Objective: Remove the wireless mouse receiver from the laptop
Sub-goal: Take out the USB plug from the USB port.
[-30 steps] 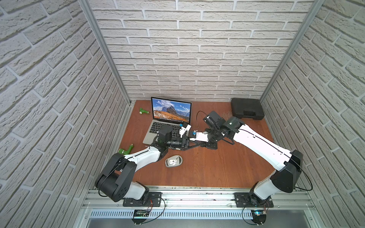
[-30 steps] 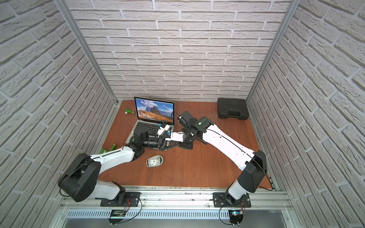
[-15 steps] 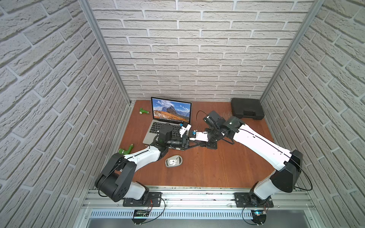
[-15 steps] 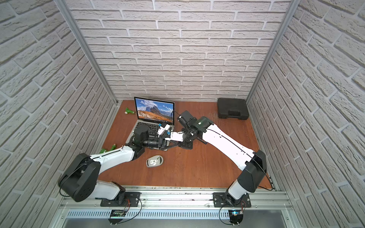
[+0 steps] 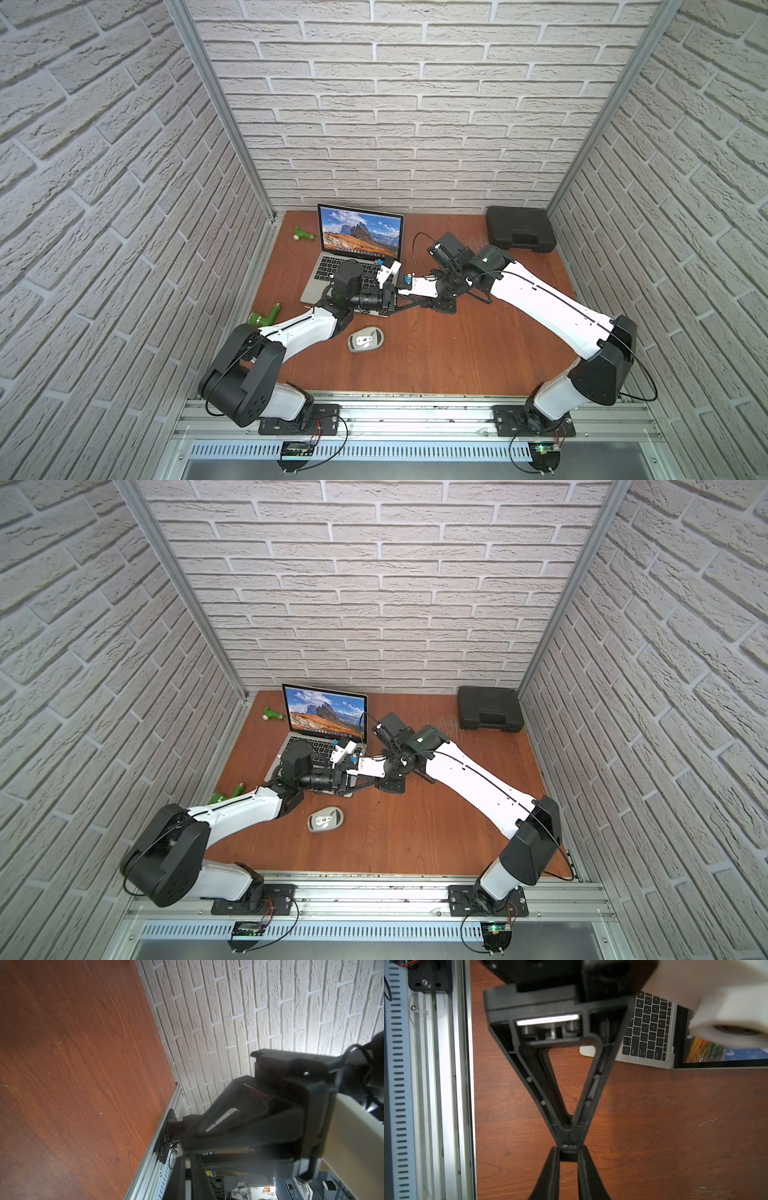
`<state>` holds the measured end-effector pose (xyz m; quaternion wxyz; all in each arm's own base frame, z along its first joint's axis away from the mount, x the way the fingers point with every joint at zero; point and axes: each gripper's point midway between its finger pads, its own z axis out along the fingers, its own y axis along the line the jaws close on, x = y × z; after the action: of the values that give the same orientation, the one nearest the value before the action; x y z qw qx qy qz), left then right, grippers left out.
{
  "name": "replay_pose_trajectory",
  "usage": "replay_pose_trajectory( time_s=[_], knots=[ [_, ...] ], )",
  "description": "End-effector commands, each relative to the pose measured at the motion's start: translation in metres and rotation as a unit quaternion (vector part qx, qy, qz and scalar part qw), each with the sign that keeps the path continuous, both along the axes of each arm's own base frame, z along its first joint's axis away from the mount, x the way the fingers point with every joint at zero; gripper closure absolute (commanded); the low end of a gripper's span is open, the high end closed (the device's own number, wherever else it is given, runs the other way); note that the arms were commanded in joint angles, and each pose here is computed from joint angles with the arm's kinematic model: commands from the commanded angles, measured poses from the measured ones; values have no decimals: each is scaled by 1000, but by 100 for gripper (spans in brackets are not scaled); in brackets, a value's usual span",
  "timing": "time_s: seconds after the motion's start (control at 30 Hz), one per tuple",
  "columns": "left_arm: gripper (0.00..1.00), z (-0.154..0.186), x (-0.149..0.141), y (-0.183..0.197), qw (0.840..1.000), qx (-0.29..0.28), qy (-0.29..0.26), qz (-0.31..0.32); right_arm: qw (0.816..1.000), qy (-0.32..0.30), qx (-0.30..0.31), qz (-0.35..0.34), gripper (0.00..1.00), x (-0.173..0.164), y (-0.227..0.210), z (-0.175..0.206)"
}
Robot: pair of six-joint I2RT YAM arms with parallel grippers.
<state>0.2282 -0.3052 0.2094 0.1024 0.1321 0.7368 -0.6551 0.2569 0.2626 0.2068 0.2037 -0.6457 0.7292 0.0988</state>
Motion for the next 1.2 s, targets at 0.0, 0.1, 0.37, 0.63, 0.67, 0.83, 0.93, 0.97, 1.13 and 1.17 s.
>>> replay_pose_trajectory(
  time_s=[0.0, 0.1, 0.37, 0.63, 0.67, 0.83, 0.93, 0.97, 1.13, 1.17],
  knots=[
    [100, 25, 2, 2, 998, -27, -56, 1, 999, -30, 27, -22, 70, 2, -7, 21],
    [100, 29, 6, 4, 998, -31, -62, 5, 996, -40, 64, -44, 55, 1, -14, 41],
    [100, 52, 21, 1, 992, -55, -114, 17, 906, -19, 313, -286, 30, 54, -70, 110],
    [100, 79, 65, -17, 984, -110, -135, 43, 729, 237, 547, -337, 34, 87, -61, 106],
    [100, 80, 69, -22, 984, -121, -128, 37, 723, 243, 553, -335, 34, 88, -60, 106],
    [100, 76, 72, -37, 984, -133, -116, 15, 709, 297, 559, -310, 36, 86, -46, 104],
    [100, 76, 73, -37, 984, -132, -118, 15, 707, 300, 558, -315, 41, 85, -46, 100],
    [100, 77, 73, -37, 984, -131, -120, 15, 708, 302, 554, -317, 44, 85, -46, 97],
    [100, 79, 72, -36, 984, -126, -128, 15, 708, 322, 542, -317, 45, 86, -41, 87],
    [100, 79, 71, -37, 984, -126, -128, 14, 708, 322, 542, -318, 43, 86, -41, 86]
  ],
)
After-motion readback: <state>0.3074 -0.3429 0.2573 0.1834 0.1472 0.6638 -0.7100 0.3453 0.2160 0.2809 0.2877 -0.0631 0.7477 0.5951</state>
